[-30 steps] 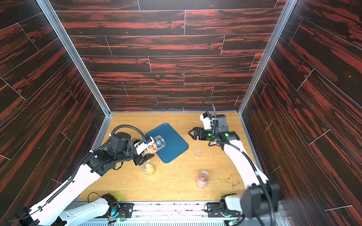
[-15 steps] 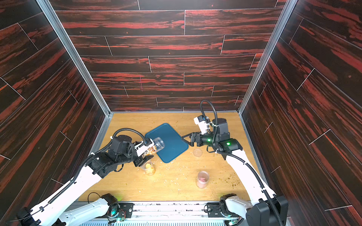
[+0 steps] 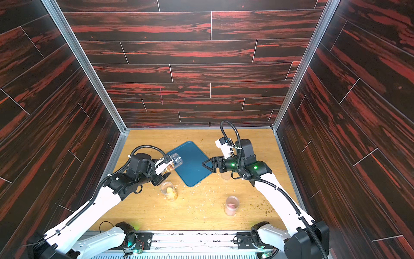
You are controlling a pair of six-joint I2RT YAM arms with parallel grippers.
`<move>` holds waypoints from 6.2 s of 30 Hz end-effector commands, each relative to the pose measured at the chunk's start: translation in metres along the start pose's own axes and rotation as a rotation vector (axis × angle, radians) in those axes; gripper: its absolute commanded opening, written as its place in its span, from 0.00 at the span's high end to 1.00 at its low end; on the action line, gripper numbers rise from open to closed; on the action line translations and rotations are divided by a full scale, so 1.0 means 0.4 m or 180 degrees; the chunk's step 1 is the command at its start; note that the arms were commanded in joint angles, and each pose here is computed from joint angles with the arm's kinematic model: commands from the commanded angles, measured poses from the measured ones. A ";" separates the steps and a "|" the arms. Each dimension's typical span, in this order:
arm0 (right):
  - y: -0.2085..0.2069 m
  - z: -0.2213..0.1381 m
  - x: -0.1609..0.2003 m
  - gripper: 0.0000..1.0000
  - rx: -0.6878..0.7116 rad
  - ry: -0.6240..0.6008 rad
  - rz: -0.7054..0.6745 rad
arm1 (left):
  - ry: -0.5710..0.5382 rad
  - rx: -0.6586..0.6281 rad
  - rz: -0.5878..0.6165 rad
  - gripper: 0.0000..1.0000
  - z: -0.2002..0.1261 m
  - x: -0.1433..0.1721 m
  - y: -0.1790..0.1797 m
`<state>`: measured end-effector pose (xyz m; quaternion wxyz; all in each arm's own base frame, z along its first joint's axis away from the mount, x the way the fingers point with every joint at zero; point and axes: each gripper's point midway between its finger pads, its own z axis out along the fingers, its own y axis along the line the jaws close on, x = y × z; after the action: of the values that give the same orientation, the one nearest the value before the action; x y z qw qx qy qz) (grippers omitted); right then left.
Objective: Pour the cookies out of the jar
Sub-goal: Pour the cookies in the jar onto the tray.
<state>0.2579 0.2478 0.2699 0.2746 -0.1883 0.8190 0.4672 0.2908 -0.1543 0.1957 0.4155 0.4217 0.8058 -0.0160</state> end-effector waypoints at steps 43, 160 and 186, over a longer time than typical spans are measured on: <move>-0.033 0.049 0.022 0.09 0.0033 0.0522 0.0181 | 0.0996 0.0622 -0.0250 0.71 0.331 0.202 0.057; -0.066 0.057 0.104 0.09 -0.0040 0.0413 0.0433 | 0.2810 -0.0233 0.1775 0.61 0.314 0.124 0.070; -0.064 0.065 0.095 0.09 -0.0079 0.0459 0.0456 | 0.2625 -0.0113 0.1490 0.61 0.326 0.058 0.030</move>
<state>0.2506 0.2522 0.2161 0.1893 -0.1608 0.8442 0.4751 0.3846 -0.1767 0.0861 0.0558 0.5596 0.7823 0.2680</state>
